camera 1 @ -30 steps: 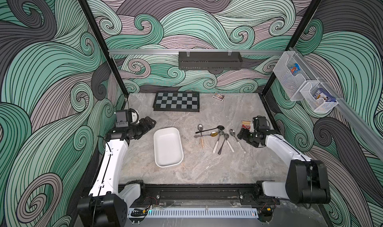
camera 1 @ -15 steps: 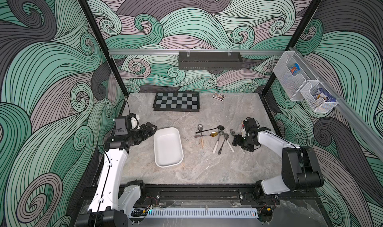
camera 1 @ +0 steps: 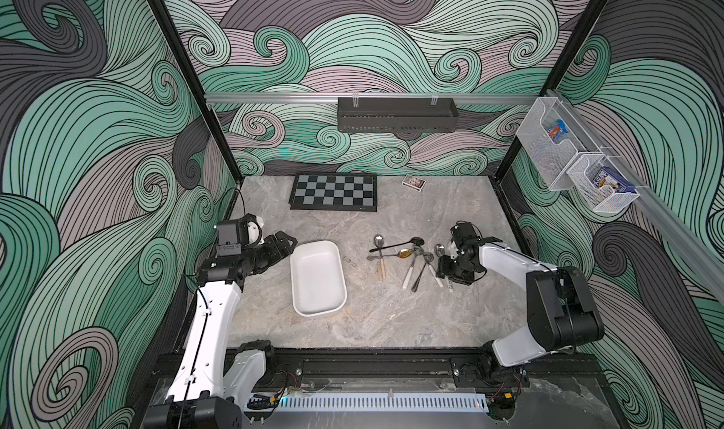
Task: Put the spoon into the storage box
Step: Pick up the spoon from the center of the board.
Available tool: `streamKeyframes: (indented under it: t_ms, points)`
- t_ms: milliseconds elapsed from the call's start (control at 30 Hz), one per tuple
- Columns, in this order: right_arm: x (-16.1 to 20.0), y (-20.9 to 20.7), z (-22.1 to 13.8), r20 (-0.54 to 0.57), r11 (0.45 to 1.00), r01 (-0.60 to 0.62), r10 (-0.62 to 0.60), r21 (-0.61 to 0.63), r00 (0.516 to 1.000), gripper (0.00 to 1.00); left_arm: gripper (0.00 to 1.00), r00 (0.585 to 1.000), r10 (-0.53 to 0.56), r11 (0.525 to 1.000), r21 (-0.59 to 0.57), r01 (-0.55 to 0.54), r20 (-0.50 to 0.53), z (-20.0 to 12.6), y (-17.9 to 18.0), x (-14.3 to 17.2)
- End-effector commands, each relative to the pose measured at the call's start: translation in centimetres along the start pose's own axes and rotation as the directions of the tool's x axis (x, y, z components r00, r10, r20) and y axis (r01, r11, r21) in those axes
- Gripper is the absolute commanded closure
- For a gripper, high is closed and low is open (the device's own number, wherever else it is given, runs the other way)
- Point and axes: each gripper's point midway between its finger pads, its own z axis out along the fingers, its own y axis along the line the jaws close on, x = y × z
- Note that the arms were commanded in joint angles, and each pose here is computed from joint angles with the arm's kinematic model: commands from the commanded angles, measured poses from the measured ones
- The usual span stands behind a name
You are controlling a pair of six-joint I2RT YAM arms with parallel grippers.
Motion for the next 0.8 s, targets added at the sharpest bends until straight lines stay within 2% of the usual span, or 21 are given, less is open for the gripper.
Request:
streamKeyframes:
  t_ms: [0, 100, 400, 767]
  points:
    - [-1.3, 0.4, -1.4, 0.045, 1.000, 0.005, -0.004, -0.003, 0.999, 0.40, 0.18, 1.000, 0.025, 1.000, -0.007, -0.025, 0.007, -0.5, 0.0, 0.1]
    - [-1.9, -0.1, -1.8, 0.064, 1.000, -0.018, 0.018, -0.005, 0.998, 0.41, 0.18, 1.000, 0.024, 1.000, -0.008, -0.024, 0.006, -0.5, 0.0, 0.1]
    - [-2.2, -0.7, -0.5, -0.005, 1.000, -0.014, 0.014, 0.016, 1.000, 0.62, 0.18, 1.000, 0.021, 1.000, -0.007, -0.021, 0.004, -0.4, 0.0, 0.1]
    - [-1.3, -0.7, 1.5, -0.079, 0.997, 0.034, -0.028, 0.073, 0.996, 0.64, 0.18, 1.000, 0.019, 1.000, -0.005, -0.019, -0.003, -0.3, 0.0, 0.2]
